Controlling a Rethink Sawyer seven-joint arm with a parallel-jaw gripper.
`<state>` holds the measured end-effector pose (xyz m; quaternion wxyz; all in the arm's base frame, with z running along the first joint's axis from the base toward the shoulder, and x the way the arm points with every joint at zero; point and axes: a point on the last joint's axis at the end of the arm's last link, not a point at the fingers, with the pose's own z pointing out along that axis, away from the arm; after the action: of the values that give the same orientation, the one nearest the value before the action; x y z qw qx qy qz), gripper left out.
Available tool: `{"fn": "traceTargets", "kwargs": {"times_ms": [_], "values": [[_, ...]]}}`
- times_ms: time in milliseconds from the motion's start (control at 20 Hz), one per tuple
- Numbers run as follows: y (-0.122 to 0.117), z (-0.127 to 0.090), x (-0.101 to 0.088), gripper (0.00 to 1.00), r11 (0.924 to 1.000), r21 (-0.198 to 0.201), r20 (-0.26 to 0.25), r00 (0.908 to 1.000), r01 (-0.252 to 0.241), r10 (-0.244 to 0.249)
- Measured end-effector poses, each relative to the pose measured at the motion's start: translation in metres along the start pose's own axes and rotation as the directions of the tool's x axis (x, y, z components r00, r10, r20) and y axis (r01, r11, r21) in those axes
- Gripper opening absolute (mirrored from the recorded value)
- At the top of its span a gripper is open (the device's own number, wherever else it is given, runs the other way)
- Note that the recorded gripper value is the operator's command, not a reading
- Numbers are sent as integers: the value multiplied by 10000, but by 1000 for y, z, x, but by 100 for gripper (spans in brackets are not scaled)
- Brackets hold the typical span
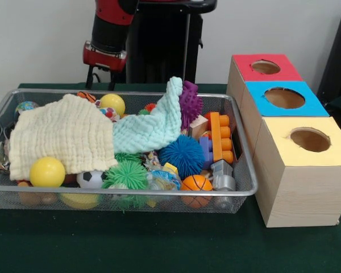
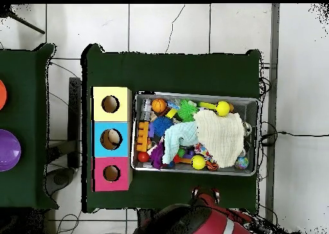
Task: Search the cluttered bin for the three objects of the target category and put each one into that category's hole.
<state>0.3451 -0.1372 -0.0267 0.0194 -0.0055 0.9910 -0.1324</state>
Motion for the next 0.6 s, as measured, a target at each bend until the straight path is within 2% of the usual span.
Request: {"fn": "traceTargets", "kwargs": {"times_ms": [600], "values": [[-19, 16, -25, 100, 9996, 290, 443, 9990, 17, -29]]}}
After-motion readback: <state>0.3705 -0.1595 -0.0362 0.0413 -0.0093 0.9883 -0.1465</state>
